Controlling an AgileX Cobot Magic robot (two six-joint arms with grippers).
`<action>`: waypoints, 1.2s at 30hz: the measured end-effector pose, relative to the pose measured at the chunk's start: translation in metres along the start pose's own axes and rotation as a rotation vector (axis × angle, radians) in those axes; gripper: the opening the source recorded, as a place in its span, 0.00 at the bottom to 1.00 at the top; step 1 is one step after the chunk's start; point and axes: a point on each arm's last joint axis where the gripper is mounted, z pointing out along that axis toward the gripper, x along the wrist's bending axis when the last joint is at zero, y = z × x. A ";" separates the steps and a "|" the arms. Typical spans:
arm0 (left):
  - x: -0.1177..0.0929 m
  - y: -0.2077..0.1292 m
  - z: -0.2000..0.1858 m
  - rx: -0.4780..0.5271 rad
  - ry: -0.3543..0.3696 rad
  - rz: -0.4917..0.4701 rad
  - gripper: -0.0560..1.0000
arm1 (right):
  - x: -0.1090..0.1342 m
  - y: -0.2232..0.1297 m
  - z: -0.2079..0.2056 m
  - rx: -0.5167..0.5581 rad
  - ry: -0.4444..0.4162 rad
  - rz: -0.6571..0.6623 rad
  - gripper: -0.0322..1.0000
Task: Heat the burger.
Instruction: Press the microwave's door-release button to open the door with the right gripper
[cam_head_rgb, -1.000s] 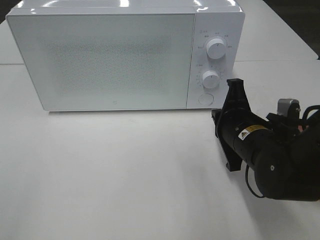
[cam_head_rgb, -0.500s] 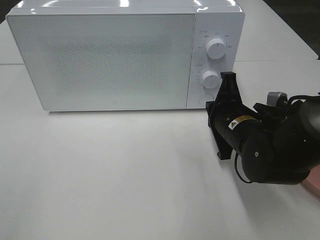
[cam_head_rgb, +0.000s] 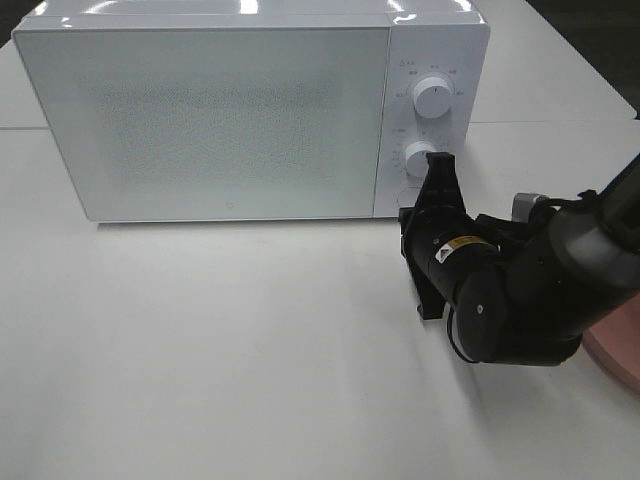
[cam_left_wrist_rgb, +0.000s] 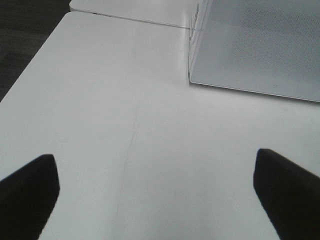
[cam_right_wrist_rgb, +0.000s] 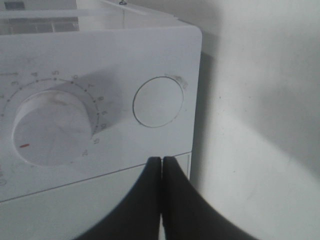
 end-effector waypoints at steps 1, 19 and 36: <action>0.000 0.000 0.000 0.000 0.000 0.000 0.98 | -0.003 0.001 0.002 -0.010 -0.006 0.003 0.04; 0.000 0.000 0.000 0.000 0.000 0.000 0.98 | 0.009 0.009 0.026 -0.020 0.033 0.034 0.04; 0.000 0.000 0.000 0.000 0.000 0.000 0.98 | -0.002 0.010 0.036 -0.035 0.004 0.037 0.04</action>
